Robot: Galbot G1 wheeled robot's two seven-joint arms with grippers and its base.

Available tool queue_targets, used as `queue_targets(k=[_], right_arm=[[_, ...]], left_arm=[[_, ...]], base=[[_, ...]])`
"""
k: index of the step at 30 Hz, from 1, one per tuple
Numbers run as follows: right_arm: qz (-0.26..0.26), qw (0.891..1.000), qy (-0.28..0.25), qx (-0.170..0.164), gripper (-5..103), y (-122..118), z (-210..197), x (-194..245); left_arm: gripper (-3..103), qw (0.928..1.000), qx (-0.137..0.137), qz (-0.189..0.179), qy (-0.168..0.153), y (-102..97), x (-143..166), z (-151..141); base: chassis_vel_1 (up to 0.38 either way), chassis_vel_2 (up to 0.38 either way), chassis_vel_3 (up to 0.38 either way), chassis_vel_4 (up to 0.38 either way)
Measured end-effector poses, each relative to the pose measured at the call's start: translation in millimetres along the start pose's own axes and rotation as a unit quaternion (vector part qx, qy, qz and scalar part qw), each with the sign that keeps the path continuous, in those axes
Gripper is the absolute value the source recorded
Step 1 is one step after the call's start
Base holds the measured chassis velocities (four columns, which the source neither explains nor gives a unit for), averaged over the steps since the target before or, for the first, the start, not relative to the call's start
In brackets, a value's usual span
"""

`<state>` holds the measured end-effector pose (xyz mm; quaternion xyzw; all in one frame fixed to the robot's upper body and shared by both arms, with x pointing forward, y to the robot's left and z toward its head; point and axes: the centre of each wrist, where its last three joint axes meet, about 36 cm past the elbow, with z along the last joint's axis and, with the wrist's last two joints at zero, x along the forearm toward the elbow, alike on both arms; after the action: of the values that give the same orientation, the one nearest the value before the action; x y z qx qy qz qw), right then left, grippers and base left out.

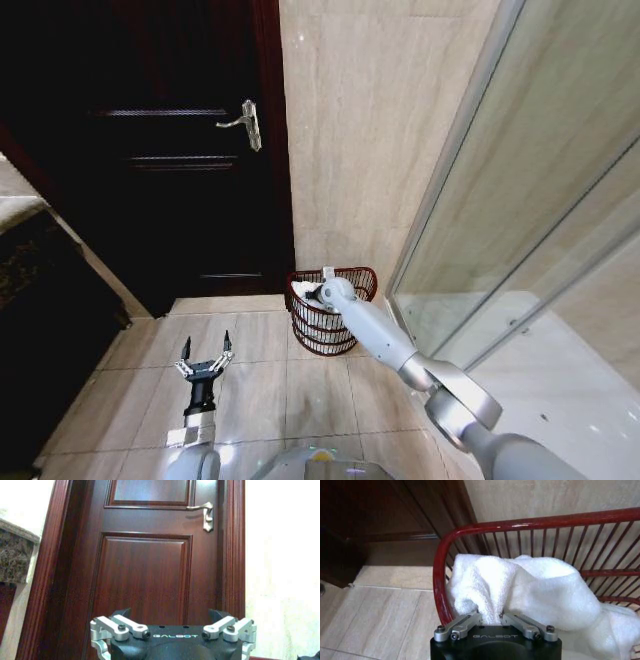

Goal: Discard the used towel into the hamper.

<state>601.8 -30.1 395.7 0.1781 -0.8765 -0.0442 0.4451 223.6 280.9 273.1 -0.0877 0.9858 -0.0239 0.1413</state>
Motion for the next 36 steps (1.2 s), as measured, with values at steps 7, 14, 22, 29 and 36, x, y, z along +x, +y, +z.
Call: queue_targets(k=[7, 14, 22, 29, 36], right_arm=[[0.004, 1.0, -0.015, 0.026, 19, -2, 0, 5], [0.005, 0.999, -0.03, 0.035, 40, 2, 3, 9], [0.004, 0.998, -0.043, 0.04, 68, 2, 1, 16], [0.009, 0.998, -0.055, 0.042, 95, -2, 2, 16], [-0.023, 0.993, -0.089, 0.08, 100, -17, 5, 20]], left_arm=[[100, 1.0, -0.004, 0.001, 0.001, -1.7, 8, 1], [100, 1.0, -0.009, 0.001, -0.004, 1.0, 6, -5], [100, 0.9999, -0.011, 0.001, 0.001, 5.4, 1, -10], [100, 0.9997, -0.009, 0.019, 0.011, 14.1, -5, -17], [100, 0.998, 0.016, 0.048, 0.037, 21.9, -12, -32]], base=[[0.0, 0.0, 0.0, 0.0], [0.0, 0.0, 0.0, 0.0], [0.0, 0.0, 0.0, 0.0], [0.0, 0.0, 0.0, 0.0], [0.0, 0.0, 0.0, 0.0]])
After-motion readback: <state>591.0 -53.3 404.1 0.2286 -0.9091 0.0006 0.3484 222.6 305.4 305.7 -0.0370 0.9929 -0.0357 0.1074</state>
